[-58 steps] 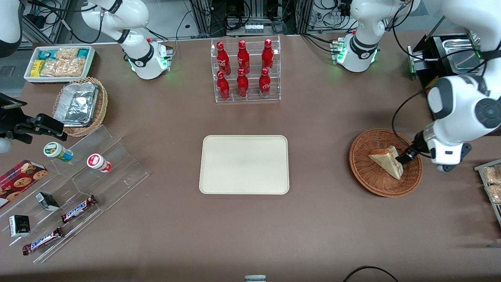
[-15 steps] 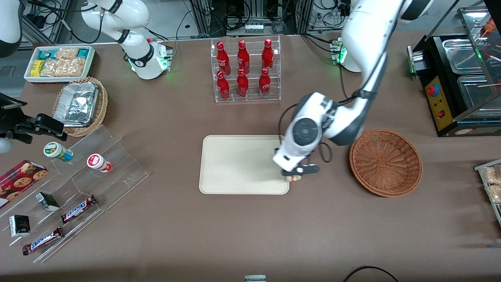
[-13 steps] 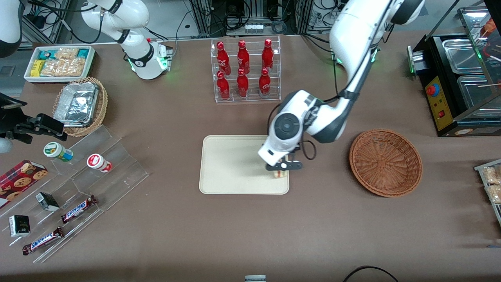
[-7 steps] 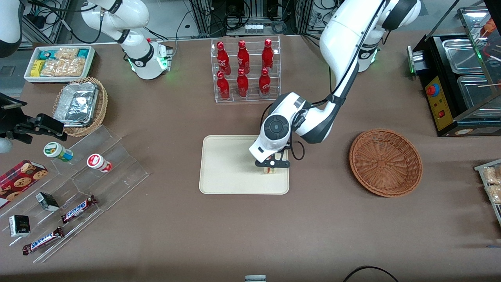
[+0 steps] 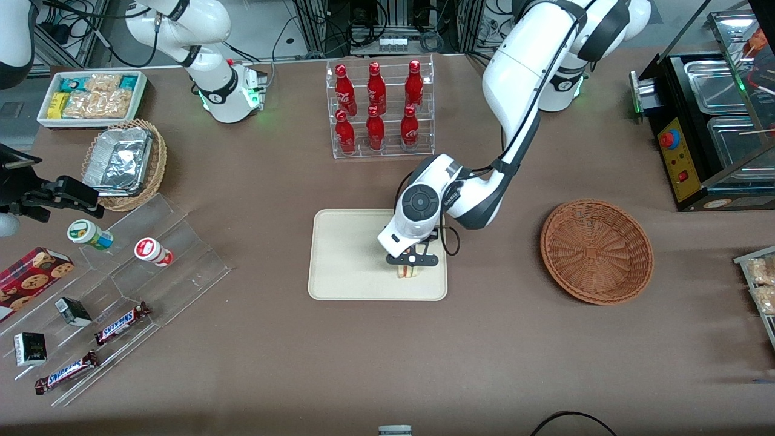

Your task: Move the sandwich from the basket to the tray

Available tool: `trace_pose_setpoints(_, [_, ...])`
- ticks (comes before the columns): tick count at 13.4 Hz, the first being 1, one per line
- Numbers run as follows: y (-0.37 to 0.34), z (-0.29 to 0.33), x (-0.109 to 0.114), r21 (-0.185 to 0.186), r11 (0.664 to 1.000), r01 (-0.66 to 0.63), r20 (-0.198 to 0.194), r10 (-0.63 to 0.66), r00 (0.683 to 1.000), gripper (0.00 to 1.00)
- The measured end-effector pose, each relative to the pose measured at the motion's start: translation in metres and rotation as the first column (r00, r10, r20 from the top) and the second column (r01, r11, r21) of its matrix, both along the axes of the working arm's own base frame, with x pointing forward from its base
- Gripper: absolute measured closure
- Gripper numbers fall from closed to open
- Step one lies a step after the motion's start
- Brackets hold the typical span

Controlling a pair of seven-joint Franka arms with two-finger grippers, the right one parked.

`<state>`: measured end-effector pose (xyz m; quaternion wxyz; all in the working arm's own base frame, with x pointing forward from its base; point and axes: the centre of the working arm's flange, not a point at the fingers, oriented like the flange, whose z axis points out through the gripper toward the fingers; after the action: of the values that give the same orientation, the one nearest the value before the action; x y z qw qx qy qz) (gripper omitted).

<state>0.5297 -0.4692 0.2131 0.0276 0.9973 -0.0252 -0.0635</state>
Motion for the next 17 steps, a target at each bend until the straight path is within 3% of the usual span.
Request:
trace_pose_setpoints(4, [-0.001,0.008,0.004,0.002,1.0,0.002,0.009,-0.002,1.0,0.19])
trace_pose_setpoints(6, [0.007,0.034,0.009,0.036,0.999,-0.008,-0.017,0.009,1.0,0.01])
trace_pose_setpoints(7, [0.016,0.058,0.014,0.057,0.998,-0.029,-0.023,0.03,0.999,0.0])
trace_pose_setpoints(10, [0.073,0.162,0.036,0.094,0.985,-0.142,0.009,0.141,0.99,0.0])
trace_pose_setpoints(13, [0.163,0.246,0.053,0.102,0.96,-0.26,0.013,0.261,0.965,0.0])
trace_pose_setpoints(17, [0.266,0.284,0.063,0.092,0.926,-0.367,0.02,0.367,0.93,0.0])
